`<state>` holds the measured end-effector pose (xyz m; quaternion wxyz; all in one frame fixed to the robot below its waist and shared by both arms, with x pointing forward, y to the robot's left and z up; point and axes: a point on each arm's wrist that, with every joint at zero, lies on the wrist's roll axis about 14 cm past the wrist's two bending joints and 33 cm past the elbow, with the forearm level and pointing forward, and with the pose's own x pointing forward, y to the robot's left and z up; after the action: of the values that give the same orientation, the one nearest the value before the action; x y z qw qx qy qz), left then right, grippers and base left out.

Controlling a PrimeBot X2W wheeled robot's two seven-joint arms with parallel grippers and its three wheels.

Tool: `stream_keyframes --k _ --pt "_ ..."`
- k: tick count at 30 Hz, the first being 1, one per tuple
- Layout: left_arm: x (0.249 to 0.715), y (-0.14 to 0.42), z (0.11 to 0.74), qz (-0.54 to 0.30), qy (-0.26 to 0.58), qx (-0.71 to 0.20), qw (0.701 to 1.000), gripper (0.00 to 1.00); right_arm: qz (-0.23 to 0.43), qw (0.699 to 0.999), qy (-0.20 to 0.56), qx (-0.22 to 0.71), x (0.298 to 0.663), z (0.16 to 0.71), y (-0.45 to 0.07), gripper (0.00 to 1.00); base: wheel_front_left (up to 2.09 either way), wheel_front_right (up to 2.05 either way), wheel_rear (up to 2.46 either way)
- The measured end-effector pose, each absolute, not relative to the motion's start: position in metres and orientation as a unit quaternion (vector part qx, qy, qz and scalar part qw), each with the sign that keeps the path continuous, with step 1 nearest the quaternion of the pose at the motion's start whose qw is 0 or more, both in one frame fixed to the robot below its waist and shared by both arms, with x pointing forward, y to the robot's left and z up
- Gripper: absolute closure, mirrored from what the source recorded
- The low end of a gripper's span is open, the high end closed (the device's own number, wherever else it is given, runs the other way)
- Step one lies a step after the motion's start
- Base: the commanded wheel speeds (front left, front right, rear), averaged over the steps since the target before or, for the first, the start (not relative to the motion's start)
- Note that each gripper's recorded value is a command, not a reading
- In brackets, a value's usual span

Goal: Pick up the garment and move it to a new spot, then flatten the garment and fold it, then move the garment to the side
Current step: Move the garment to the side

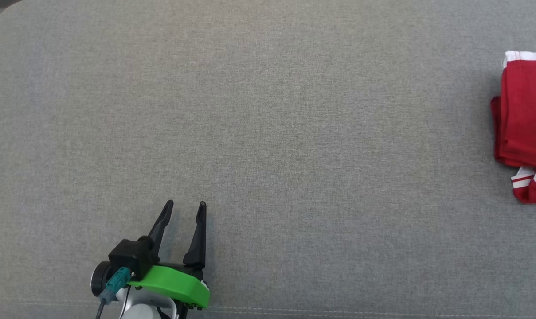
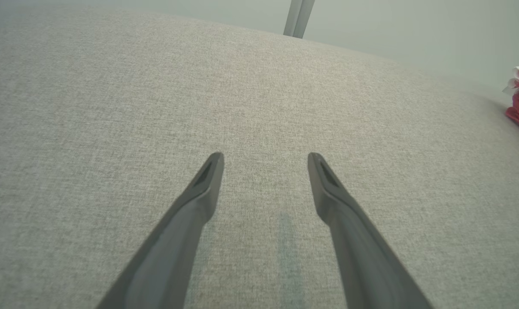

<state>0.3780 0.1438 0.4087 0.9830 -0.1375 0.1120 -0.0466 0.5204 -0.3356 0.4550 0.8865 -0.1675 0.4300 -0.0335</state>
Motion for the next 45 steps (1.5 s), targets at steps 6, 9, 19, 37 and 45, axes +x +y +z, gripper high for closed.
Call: stream_keyframes --k 6,9,19,37,45 --pt "0.376 0.149 0.403 -0.038 0.12 -0.135 0.983 0.0 -0.048 0.894 0.385 -0.225 0.532 0.452 -0.34 0.0 0.0 0.0 0.0" --pt "0.376 0.15 0.403 -0.036 0.12 -0.135 0.983 0.0 -0.055 0.896 0.368 -0.242 0.533 0.45 -0.344 0.0 0.0 0.0 0.0" --pt "0.369 0.155 0.418 -0.027 0.099 -0.138 0.985 0.0 -0.037 0.961 0.154 -0.227 0.546 0.517 -0.314 0.0 0.0 0.0 0.0" --pt "0.317 0.186 0.441 0.019 0.059 -0.111 0.992 0.0 0.033 0.996 -0.042 -0.078 0.403 0.52 -0.22 0.0 0.0 0.0 0.0" --pt "0.318 0.187 0.446 0.011 0.05 -0.096 0.994 0.0 0.026 0.997 -0.01 -0.071 0.358 0.491 -0.204 0.0 0.0 0.0 0.0"
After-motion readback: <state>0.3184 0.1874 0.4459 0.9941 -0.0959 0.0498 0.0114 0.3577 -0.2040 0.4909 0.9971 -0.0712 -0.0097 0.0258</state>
